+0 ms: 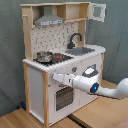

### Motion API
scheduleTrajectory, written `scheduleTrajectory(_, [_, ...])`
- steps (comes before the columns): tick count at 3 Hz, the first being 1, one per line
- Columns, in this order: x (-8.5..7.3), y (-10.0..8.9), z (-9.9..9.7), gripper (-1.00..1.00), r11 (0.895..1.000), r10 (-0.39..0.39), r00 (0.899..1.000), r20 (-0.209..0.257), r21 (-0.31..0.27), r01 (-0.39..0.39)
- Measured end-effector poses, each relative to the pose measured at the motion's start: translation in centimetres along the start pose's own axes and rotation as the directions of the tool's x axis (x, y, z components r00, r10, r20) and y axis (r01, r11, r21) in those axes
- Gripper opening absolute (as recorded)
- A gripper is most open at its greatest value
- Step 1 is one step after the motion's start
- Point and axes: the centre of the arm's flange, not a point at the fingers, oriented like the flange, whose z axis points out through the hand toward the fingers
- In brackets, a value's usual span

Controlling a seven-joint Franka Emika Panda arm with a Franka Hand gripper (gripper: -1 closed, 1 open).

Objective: Play with the kitchen

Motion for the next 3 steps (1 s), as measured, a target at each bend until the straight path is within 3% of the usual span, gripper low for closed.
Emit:
scheduleTrajectory(1, [0.12, 0.04, 0.0, -1.0, 0.993, -0.114, 0.993, 0.008, 0.002, 0.114])
scheduleTrajectory(2, [0.17, 0.07, 0.0, -1.0, 0.976, -0.22, 0.975, 0.011, 0.003, 0.22])
scheduleTrajectory(3, [0.2, 0.08, -0.01, -1.0, 0.949, -0.317, 0.949, 0.011, 0.004, 0.317])
